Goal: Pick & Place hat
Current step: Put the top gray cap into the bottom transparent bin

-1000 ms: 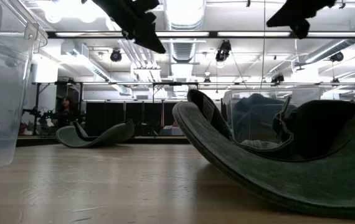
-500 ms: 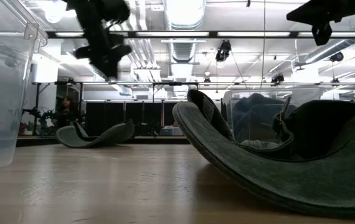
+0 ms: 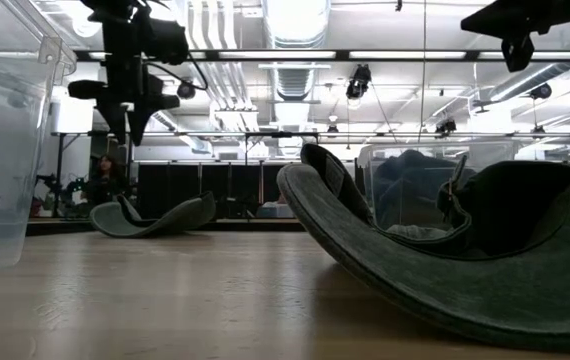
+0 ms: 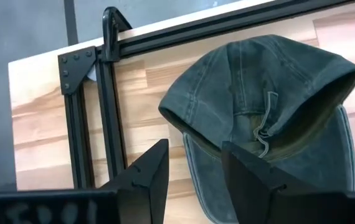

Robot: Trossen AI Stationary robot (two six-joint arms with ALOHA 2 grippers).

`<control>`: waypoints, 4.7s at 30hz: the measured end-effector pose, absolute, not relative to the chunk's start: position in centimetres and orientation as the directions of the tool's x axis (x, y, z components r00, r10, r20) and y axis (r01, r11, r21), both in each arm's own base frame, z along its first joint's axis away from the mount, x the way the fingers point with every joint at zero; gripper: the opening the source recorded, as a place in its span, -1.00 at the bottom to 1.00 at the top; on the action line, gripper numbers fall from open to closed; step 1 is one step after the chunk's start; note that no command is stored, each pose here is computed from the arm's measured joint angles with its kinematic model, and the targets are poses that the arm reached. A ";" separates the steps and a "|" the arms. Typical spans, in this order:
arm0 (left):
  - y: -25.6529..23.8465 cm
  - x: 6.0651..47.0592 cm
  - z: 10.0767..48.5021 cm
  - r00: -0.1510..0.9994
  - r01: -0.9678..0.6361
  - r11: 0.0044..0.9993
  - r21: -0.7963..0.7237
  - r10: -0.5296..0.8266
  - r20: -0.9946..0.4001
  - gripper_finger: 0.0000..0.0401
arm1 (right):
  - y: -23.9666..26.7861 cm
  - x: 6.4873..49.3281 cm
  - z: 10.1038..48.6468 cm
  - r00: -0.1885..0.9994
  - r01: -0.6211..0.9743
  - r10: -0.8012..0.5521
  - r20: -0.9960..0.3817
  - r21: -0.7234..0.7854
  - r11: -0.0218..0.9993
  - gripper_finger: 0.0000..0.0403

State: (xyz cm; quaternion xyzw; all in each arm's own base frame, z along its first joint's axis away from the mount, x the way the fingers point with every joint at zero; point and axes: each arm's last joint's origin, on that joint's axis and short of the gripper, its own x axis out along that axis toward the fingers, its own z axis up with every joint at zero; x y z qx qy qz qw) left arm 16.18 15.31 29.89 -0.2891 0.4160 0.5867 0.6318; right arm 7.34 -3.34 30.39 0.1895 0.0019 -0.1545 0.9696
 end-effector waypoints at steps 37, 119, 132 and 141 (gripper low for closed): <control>15.4 14.2 20.5 0.028 -1.000 0.007 -0.027 0.286 -0.958 -0.30 | -3.6 7.9 30.2 0.957 0.290 -0.275 -0.094 0.401 0.869 -0.96; 14.2 13.5 29.0 0.490 -0.868 0.374 -0.327 0.534 -0.689 -0.97 | -3.7 8.1 30.9 0.962 0.251 -0.273 -0.025 0.483 0.839 -0.96; 9.6 10.7 34.2 0.789 -0.614 0.666 -0.424 0.532 -0.307 -0.97 | -5.5 11.5 30.6 0.965 0.252 -0.254 -0.064 0.491 0.834 -0.96; 7.6 10.6 35.4 0.872 -0.483 0.717 -0.503 0.448 -0.198 -0.97 | -6.8 14.5 31.0 0.986 0.133 -0.168 0.018 0.532 0.836 -0.96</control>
